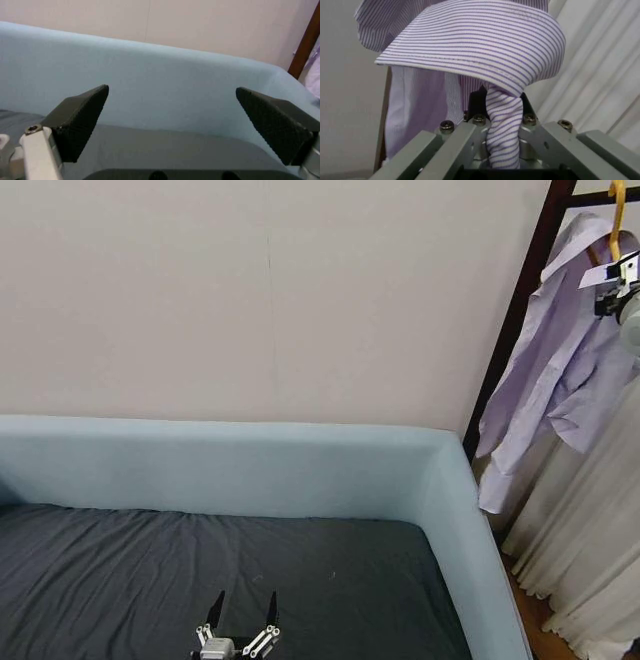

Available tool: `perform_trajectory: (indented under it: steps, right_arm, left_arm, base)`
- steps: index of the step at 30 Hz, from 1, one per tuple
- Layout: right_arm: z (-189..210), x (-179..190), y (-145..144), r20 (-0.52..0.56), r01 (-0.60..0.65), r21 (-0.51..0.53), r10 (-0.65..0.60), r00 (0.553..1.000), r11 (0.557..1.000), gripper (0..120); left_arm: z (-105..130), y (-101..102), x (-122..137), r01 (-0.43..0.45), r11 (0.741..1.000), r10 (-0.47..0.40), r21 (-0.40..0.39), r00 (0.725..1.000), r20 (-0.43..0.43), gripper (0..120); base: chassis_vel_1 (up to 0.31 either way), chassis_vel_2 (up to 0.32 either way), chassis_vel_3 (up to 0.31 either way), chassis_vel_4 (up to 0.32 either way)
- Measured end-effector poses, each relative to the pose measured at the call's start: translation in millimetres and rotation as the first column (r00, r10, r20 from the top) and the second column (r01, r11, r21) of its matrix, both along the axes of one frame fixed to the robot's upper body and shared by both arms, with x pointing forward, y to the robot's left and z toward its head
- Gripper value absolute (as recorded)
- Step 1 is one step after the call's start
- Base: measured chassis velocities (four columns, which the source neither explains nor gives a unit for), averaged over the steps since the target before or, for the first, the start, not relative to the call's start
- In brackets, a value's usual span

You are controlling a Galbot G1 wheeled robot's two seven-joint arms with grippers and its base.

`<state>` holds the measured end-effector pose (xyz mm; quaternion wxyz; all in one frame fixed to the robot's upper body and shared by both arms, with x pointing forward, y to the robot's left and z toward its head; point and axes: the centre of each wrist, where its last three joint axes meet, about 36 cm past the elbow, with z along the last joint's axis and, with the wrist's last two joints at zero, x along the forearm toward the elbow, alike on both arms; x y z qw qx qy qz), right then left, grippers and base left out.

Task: Pick up the clothes from the sofa and hang them on the clothes hanger.

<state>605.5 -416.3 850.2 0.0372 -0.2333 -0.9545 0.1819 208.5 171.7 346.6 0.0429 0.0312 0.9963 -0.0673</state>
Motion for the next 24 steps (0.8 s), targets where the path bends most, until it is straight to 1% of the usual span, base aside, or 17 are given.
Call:
perform_trajectory:
  steps: [9,11,12,14,19,20,24]
  right_arm:
    - [33,17,23,0.02,0.009,-0.003,-0.009,1.0,1.0,2]
    - [44,22,28,0.022,0.01,0.04,-0.011,1.0,0.999,2]
    - [44,22,28,0.022,0.01,0.04,-0.011,1.0,0.999,2]
    - [54,29,33,0.028,0.02,0.09,-0.023,0.999,0.996,2]
    - [60,44,34,0.026,0.067,0.155,-0.072,0.997,0.986,2]
    - [60,44,34,0.026,0.067,0.155,-0.072,0.997,0.986,2]
    - [65,54,33,0.028,0.113,0.217,-0.121,0.992,0.97,2]
  left_arm:
    - [2,0,-3,-0.002,1.0,0.002,-0.001,1.0,0.007,100]
    - [2,0,-4,-0.002,1.0,0.002,-0.001,1.0,0.009,100]
    - [2,0,-4,-0.002,1.0,0.002,-0.001,1.0,0.009,100]
    - [2,0,-5,-0.002,1.0,0.002,0.001,1.0,0.011,100]
    - [6,1,-5,-0.003,1.0,0.003,0.0,1.0,0.021,100]
    - [6,1,-5,-0.003,1.0,0.003,0.0,1.0,0.021,100]
    - [8,3,-6,-0.002,1.0,0.002,0.004,1.0,0.021,100]
  base:
    - [0.0,0.0,0.0,0.0]
    - [0.0,0.0,0.0,0.0]
    - [0.0,0.0,0.0,0.0]
    - [0.0,0.0,0.0,0.0]
    - [0.0,0.0,0.0,0.0]
    - [0.0,0.0,0.0,0.0]
    - [0.0,0.0,0.0,0.0]
